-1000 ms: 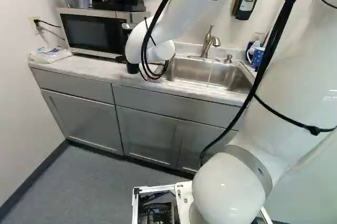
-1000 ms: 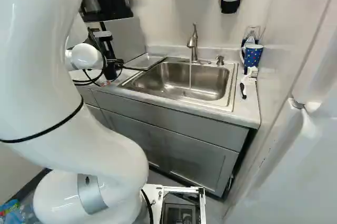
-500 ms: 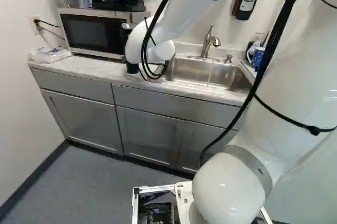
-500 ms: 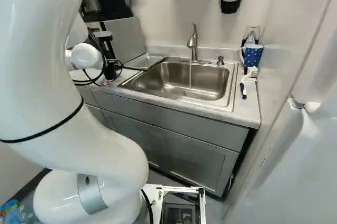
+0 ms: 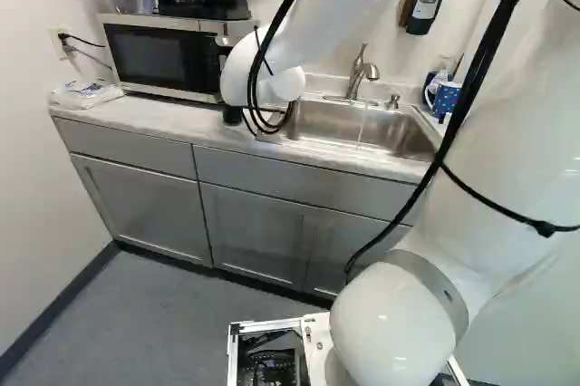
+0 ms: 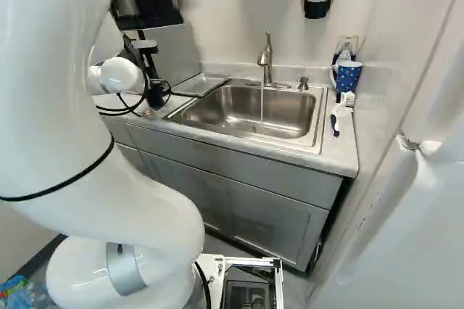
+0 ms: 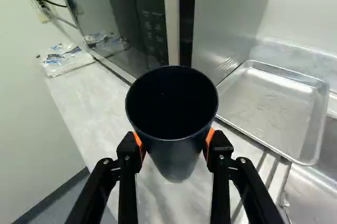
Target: Rinse the cup and place it in the tray
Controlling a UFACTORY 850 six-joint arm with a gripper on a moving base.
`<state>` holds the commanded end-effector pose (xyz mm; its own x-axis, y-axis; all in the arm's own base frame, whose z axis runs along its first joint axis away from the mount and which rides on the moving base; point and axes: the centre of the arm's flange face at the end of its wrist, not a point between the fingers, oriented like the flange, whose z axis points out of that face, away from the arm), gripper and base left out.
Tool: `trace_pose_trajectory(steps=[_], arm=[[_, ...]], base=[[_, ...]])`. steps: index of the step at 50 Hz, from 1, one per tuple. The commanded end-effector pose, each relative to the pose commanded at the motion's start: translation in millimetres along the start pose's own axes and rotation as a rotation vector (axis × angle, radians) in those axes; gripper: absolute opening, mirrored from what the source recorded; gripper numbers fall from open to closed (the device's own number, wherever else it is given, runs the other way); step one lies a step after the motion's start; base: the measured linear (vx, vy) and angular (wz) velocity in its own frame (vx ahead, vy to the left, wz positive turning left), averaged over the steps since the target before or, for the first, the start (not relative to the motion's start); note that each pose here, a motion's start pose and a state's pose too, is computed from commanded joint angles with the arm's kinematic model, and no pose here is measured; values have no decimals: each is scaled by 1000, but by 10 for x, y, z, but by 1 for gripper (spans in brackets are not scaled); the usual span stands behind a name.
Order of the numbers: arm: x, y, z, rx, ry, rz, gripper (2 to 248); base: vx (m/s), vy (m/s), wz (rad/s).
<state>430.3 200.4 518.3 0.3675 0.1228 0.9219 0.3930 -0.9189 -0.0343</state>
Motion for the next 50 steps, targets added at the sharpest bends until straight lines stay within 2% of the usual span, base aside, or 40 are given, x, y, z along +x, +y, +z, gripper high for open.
trace_pose_trajectory(steps=[45,50], arm=[[509,713,-121,-138,105,53,124],[517,796,-110,-153,105,59,124]], base=[[0,0,0],[0,0,0]])
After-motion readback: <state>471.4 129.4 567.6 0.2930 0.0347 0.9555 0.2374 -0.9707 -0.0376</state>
